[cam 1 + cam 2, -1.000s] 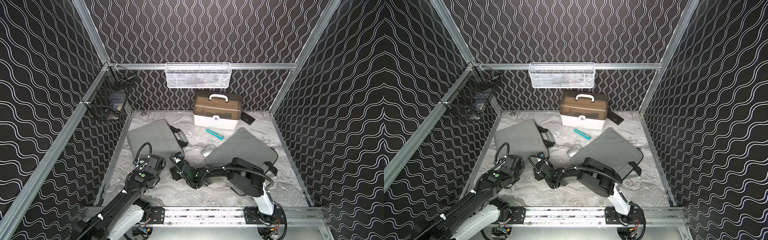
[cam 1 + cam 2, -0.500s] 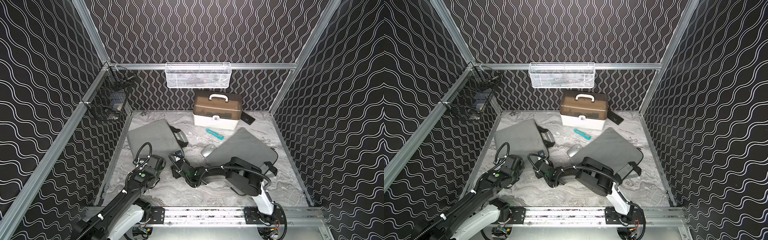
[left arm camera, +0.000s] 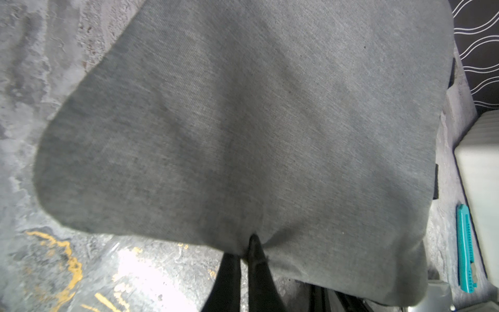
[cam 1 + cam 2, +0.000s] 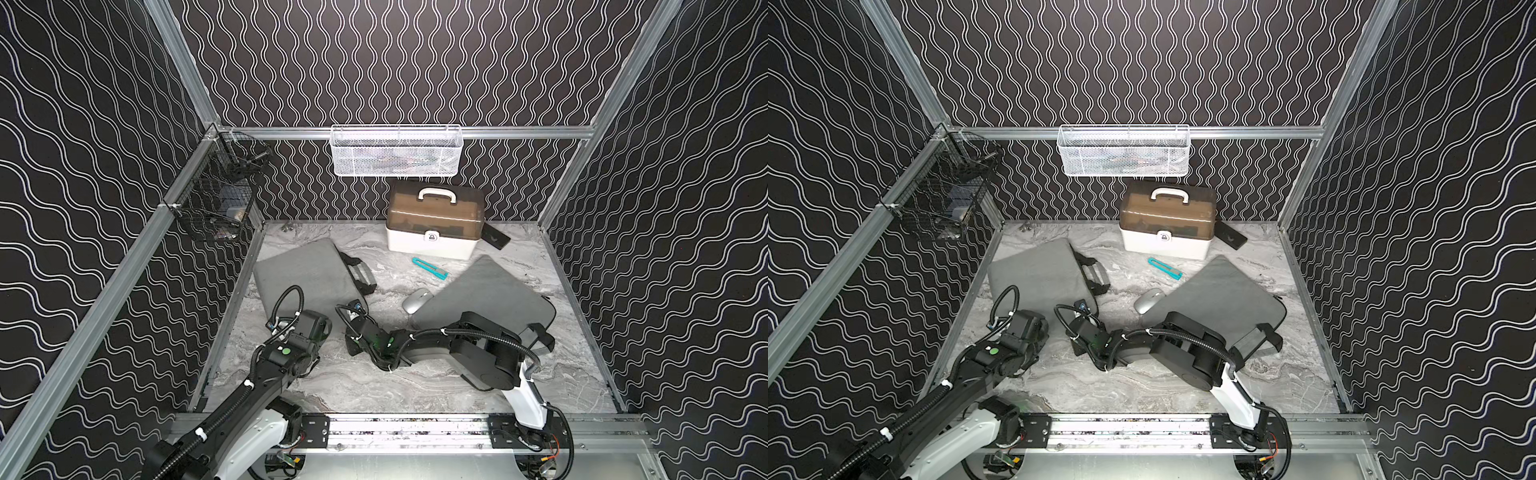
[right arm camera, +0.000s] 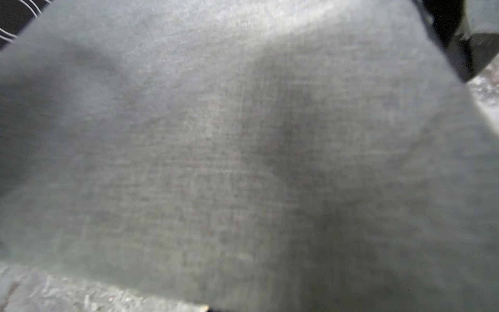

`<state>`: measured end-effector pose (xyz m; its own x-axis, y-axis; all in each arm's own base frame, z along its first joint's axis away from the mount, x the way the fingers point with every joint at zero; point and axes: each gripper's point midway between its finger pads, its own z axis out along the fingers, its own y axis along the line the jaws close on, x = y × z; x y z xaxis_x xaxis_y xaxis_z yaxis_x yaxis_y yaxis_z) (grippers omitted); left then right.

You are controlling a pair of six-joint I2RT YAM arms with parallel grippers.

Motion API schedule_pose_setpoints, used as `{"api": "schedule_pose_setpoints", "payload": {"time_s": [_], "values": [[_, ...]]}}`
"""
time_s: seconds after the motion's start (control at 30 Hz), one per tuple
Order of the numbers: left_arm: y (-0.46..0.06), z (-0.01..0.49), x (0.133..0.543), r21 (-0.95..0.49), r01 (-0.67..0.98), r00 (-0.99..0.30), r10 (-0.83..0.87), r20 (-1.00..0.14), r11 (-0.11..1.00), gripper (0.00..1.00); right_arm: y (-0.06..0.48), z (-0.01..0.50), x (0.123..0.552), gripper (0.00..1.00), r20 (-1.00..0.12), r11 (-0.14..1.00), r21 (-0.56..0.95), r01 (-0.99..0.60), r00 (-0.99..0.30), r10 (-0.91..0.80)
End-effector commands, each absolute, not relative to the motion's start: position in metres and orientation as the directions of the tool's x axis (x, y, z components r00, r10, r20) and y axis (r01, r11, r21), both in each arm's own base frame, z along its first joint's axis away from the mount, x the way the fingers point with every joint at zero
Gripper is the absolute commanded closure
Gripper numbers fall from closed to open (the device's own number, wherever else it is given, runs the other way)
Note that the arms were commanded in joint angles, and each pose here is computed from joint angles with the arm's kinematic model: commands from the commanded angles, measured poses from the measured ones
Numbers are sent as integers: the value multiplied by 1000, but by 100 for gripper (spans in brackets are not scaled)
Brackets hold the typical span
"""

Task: Put the mouse into the laptop bag
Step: Zip the zipper on the zippered laptop bag.

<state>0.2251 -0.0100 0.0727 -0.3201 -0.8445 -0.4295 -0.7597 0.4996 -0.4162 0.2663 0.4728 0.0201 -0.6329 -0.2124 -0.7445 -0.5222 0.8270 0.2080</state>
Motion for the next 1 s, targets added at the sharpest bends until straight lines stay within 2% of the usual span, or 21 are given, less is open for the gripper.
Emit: {"api": "schedule_pose_setpoints", "payload": {"time_s": [0.0,0.3,0.53,0.7,0.97], "values": [[3,71,219,-369,-785,-299,-826,-478,497,94,454,5,257,100,-699,844,177,-507,-668,-255],[29,75,198,-302,-819,-270,-792,-548,488,96,408,-18,259,100,-652,885,163,-436,-721,-235],[45,71,196,-260,-836,-284,-787,-548,484,97,403,-9,246,100,-649,875,175,-452,-721,-242],[60,65,209,-253,-848,-302,-816,-493,467,98,412,-4,224,100,-650,860,196,-472,-719,-247],[93,50,217,-238,-902,-252,-886,-389,360,100,463,-17,206,100,-632,807,231,-544,-714,-300]]}}
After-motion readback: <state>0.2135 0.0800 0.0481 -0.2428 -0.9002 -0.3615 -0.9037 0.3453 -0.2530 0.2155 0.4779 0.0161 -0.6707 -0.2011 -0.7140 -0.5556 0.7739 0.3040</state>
